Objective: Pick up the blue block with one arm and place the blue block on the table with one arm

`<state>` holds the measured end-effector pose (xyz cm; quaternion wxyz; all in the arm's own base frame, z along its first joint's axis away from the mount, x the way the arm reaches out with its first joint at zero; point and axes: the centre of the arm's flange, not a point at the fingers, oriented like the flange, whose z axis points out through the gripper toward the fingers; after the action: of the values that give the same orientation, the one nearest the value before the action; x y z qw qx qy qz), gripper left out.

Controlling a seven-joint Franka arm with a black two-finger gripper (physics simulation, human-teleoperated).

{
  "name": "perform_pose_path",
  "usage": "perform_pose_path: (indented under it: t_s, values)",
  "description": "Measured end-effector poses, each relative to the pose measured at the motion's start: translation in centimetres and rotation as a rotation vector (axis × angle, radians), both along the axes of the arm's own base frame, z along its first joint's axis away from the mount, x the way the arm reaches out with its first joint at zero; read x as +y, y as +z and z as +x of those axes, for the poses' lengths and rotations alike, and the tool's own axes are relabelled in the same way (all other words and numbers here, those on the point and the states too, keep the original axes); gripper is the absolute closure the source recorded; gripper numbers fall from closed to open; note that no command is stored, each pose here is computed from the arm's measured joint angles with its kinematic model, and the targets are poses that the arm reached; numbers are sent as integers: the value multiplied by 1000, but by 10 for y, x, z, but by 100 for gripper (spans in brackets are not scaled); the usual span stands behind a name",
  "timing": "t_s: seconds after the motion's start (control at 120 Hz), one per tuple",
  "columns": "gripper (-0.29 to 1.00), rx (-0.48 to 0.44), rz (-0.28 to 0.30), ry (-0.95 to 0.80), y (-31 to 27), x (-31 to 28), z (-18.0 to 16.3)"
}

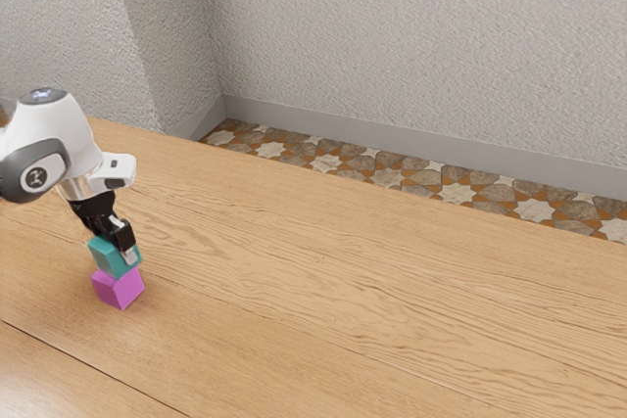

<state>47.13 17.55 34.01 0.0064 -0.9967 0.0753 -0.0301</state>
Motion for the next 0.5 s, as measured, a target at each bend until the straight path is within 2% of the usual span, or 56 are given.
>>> perform_pose_path:
  t_s: [0.1, 0.208, 0.333, 0.5]
  values:
    - [37, -37, 37, -132, 25, -76, 21]
    - [38, -30, 16, -238, 18, -146, 40]
    - [38, 26, -37, -214, -18, -148, 55]
    - [38, 70, -52, -158, -46, -131, 59]
